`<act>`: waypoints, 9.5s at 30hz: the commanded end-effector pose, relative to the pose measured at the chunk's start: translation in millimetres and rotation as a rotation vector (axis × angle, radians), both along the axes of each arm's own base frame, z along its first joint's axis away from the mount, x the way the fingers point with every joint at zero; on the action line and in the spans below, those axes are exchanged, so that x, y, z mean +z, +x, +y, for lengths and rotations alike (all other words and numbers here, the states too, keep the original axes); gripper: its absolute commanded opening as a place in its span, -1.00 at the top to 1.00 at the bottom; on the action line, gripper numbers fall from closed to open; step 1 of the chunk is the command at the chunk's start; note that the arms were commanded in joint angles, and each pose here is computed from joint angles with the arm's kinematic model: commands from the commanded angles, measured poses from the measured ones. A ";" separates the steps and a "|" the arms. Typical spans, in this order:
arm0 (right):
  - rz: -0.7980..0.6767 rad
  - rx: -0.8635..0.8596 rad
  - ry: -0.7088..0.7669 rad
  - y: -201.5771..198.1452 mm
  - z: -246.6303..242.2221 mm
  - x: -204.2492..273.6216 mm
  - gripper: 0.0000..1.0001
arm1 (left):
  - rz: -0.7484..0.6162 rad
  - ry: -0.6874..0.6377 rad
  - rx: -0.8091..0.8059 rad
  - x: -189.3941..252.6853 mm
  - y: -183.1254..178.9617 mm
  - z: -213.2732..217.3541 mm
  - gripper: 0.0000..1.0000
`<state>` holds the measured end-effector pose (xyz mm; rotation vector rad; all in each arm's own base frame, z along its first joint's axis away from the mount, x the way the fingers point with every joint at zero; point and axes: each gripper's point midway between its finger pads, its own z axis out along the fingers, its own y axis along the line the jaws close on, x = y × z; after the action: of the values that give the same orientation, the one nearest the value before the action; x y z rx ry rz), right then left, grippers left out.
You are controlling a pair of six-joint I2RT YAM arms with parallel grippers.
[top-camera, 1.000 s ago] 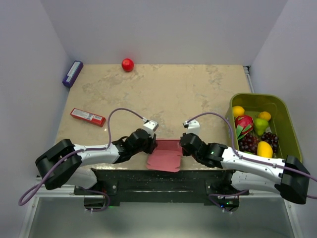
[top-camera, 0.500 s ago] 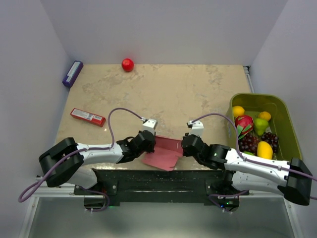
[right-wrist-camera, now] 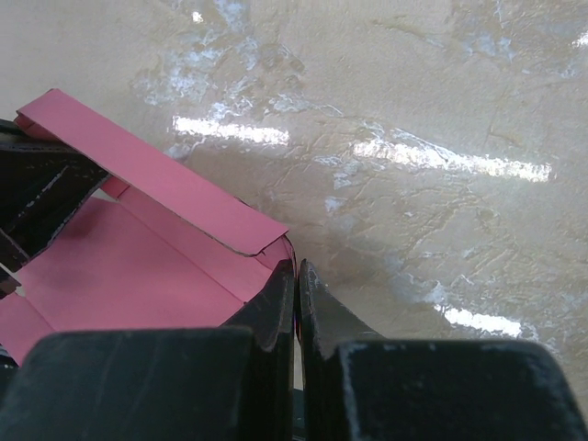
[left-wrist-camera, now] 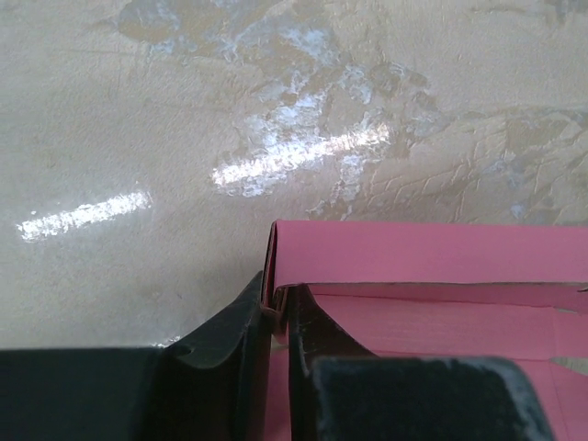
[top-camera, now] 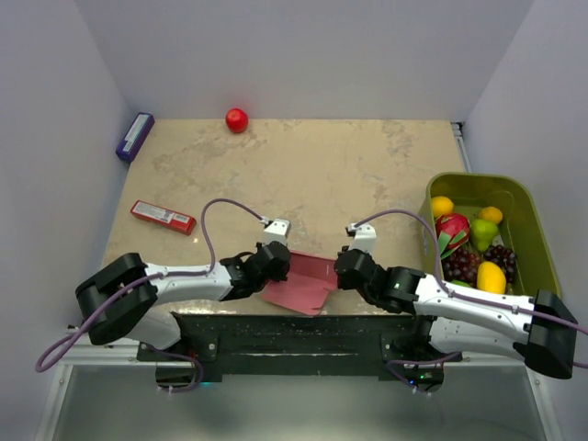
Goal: Fold the paper box
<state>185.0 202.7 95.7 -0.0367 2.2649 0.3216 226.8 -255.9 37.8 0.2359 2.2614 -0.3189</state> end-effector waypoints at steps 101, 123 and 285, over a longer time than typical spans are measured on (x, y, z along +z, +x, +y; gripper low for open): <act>-0.015 -0.070 0.385 26.9 39.7 26.6 -0.39 | -0.028 -0.504 -0.162 59.0 28.1 29.2 -0.39; 0.001 -0.078 0.364 27.6 40.2 14.9 -0.37 | -0.067 -0.541 -0.193 75.5 27.5 25.0 -0.39; 0.076 -0.028 0.356 31.2 41.5 7.2 -0.47 | -0.034 -0.423 -0.133 21.8 17.1 37.3 0.46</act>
<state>197.1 247.5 93.4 0.1553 2.3386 0.7164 260.3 -227.1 88.3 0.1125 2.0024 -0.8996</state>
